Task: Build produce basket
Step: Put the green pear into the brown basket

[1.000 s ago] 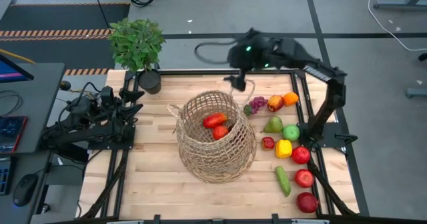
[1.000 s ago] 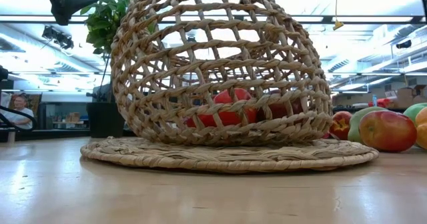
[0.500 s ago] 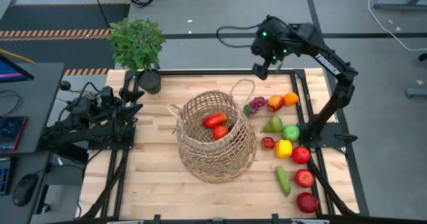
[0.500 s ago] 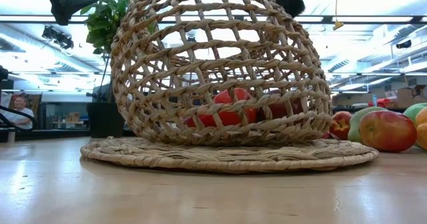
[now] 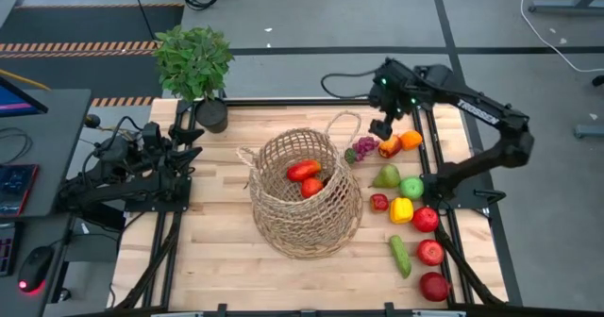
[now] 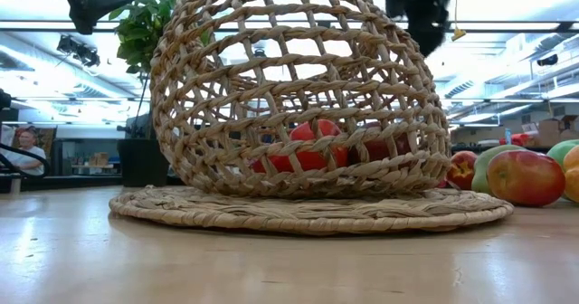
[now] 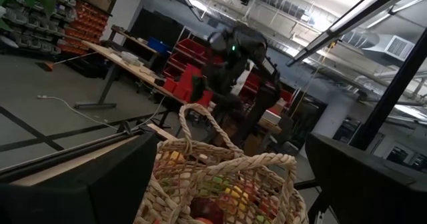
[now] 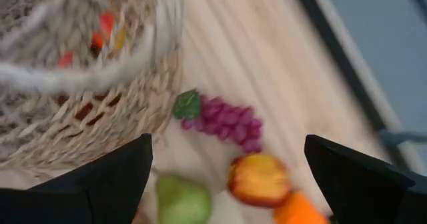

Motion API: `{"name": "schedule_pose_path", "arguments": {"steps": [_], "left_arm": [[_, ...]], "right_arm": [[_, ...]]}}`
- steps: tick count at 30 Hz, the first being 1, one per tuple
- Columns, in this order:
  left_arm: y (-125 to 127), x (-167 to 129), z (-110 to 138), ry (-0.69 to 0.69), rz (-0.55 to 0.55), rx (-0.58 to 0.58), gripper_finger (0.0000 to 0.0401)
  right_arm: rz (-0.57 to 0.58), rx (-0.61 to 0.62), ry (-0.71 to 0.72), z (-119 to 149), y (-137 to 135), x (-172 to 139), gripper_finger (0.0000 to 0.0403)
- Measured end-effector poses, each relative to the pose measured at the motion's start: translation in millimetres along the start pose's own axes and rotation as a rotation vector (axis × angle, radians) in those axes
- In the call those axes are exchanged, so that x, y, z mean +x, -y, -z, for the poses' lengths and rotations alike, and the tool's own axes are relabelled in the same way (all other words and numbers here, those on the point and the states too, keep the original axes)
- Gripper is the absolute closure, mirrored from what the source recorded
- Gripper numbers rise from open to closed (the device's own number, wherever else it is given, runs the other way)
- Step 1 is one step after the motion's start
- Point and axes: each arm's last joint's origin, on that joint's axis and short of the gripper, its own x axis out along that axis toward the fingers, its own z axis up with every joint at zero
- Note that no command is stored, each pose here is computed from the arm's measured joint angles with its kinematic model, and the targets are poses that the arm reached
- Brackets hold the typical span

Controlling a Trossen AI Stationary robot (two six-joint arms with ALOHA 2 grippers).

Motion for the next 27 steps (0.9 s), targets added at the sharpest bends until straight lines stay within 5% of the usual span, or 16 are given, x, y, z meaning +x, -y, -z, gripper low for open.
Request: {"name": "schedule_pose_path", "arguments": {"steps": [13,27], "left_arm": [[0,0,0,0.000,0.000,0.000,0.0011],[0,0,0,0.000,0.000,0.000,0.0011]], "right_arm": [[-0.100,0.161,-0.226,73,-30,63,0.0008],[-0.010,0.492,-0.265,108,-24,96,0.0008]]}}
